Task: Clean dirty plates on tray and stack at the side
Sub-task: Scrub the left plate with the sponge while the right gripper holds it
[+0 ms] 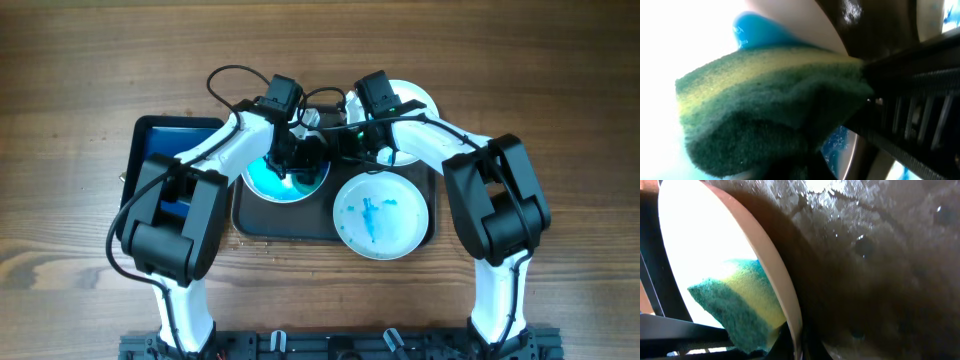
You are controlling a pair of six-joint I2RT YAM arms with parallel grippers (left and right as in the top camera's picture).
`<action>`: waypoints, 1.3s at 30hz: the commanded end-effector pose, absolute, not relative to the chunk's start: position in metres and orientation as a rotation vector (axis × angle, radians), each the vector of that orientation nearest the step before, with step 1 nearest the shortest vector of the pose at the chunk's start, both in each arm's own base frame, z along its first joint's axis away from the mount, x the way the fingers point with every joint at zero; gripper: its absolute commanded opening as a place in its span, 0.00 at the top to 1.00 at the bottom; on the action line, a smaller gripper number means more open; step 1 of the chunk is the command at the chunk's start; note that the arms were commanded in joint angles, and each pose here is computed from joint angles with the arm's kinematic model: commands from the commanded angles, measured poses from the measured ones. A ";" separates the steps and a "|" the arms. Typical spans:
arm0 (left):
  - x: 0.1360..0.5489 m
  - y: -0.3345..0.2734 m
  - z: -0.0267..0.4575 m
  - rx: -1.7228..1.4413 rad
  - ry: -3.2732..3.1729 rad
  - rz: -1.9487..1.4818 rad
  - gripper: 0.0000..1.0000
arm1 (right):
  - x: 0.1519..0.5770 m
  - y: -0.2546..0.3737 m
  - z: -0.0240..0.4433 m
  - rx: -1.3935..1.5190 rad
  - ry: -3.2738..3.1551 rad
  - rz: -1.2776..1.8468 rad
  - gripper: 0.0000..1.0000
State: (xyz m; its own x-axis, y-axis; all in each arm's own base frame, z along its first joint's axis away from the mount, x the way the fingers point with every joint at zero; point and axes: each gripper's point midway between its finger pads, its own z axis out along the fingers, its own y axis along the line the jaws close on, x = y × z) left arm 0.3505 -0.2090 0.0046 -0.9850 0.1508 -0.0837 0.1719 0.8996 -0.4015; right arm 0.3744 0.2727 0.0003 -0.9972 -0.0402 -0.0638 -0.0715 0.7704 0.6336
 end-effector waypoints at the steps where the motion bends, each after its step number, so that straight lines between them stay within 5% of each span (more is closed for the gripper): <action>1: 0.384 -0.139 -0.028 -0.220 2.954 -0.074 0.96 | 0.345 0.279 -0.035 -0.109 3.026 1.061 0.96; 7: 0.379 -0.049 -0.018 -0.556 2.805 0.484 0.96 | 0.346 0.277 -0.037 -0.080 3.035 1.034 0.96; 10: 0.353 -0.072 -0.027 -0.446 3.002 0.346 0.96 | 0.346 0.277 -0.037 -0.077 3.036 1.034 0.96; 16: 0.307 -0.160 -0.022 0.113 3.282 -0.490 0.96 | 0.345 0.276 -0.036 -0.074 3.041 1.033 0.96; 23: 0.322 -0.135 -0.026 0.005 3.253 -0.254 0.96 | 0.364 0.222 -0.010 0.027 3.004 0.475 0.96; 32: 0.367 -0.071 0.001 -0.485 2.984 0.373 0.96 | 0.363 0.219 -0.011 0.058 3.009 0.429 0.96; 36: 0.340 -0.083 -0.009 -0.448 3.106 0.316 0.96 | 0.364 0.220 -0.010 0.058 3.004 0.433 0.96; 39: 0.315 -0.142 -0.021 -0.096 3.281 -0.171 0.96 | 0.363 0.221 -0.010 0.038 3.004 0.445 0.96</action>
State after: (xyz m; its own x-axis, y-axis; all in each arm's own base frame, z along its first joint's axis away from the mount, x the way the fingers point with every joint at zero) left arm 0.3540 -0.1027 0.0059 -0.9687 -0.2435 -0.0475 -0.2471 0.9643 0.0952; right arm 0.3552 0.2535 0.0015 -0.9970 -0.0095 -0.0773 -0.0397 0.9163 0.3985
